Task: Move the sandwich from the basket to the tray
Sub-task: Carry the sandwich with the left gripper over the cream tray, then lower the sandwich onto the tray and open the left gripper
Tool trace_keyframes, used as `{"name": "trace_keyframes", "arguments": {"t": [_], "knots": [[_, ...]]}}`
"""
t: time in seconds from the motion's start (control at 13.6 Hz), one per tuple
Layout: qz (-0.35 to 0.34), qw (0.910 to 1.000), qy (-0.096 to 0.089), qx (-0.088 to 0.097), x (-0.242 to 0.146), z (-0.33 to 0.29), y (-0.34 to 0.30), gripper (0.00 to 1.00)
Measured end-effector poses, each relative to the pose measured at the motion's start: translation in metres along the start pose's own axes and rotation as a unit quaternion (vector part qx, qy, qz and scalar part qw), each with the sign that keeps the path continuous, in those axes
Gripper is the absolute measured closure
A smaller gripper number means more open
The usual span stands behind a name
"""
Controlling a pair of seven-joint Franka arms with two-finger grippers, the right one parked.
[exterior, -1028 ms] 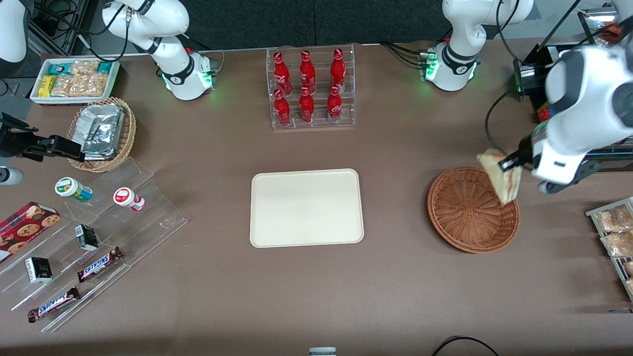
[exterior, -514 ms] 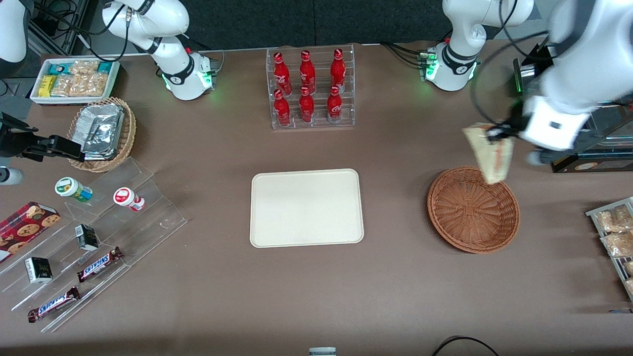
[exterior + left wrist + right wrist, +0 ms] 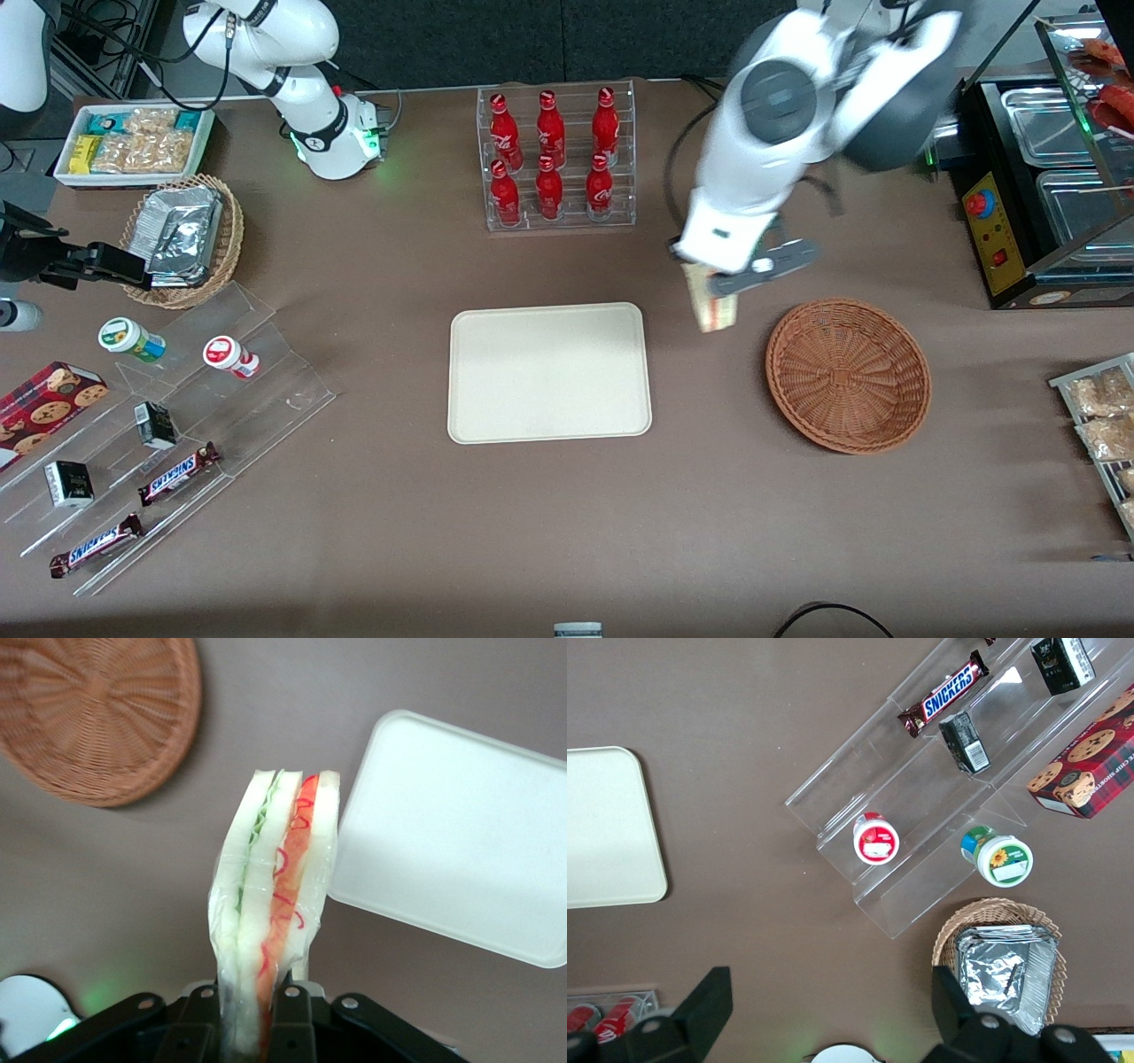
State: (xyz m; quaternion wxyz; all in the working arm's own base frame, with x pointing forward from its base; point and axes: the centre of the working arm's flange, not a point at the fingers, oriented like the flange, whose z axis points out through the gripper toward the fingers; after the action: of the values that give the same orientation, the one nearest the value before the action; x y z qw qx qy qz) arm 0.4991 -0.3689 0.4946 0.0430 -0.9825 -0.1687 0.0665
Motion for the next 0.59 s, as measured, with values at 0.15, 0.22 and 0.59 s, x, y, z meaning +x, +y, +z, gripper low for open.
{"name": "trace_keyframes", "arguments": {"t": [0.15, 0.22, 0.59], "knots": [[0.002, 1.0000, 0.007, 0.004, -0.001, 0.037, 0.052, 0.82], [0.007, 0.9999, 0.014, -0.002, 0.002, 0.055, 0.075, 0.82], [0.038, 0.9976, 0.045, -0.035, -0.005, 0.126, 0.145, 0.82]]}}
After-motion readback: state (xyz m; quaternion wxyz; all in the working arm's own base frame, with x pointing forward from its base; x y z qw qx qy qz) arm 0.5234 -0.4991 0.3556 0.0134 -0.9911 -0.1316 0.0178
